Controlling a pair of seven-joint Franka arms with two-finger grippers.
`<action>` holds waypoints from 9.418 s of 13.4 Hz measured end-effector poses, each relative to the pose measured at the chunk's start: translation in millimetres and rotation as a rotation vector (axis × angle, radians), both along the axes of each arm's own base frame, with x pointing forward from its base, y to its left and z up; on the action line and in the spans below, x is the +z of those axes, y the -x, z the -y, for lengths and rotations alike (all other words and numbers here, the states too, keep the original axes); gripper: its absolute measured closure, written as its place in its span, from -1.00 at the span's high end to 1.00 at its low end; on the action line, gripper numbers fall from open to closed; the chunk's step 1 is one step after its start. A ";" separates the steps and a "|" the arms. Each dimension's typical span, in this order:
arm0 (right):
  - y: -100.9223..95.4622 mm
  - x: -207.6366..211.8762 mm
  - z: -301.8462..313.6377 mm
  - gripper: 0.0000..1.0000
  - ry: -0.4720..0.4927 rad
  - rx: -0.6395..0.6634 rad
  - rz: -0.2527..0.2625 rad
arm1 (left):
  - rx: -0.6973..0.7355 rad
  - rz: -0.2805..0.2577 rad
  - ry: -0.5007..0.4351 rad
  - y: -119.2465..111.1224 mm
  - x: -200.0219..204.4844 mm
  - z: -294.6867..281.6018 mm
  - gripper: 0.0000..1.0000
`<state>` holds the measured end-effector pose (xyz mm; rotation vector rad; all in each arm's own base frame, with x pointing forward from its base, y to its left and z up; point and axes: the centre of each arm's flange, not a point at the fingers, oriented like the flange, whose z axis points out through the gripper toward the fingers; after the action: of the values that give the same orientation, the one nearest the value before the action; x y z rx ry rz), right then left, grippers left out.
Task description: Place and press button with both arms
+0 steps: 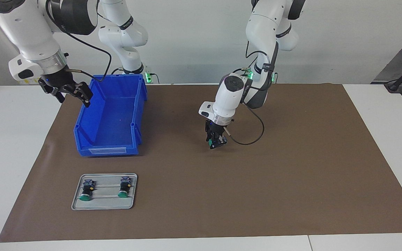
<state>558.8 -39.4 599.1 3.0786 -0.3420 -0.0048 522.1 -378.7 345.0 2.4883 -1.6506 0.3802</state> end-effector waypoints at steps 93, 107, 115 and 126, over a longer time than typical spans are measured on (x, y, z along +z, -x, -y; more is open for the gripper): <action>0.5 -1.7 0.8 1.00 0.001 -0.001 -0.004 | 0.669 -0.167 0.013 0.9 78.0 -120.0 -0.98; 17.9 42.0 0.4 1.00 -0.018 -0.010 -0.022 | 0.647 -0.161 0.007 11.3 29.8 -96.7 -0.98; 18.0 34.8 -0.8 1.00 -0.021 -0.008 -0.033 | 0.820 -0.235 -0.027 -23.9 93.8 -197.2 -0.96; 17.7 35.0 -4.8 1.00 -0.020 -0.023 -0.029 | 0.990 -0.160 -0.035 -38.7 259.6 -326.7 1.00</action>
<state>541.2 -34.6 634.1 3.0908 -0.3781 -0.0546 560.8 -52.0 604.6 3.0711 -0.2645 0.2142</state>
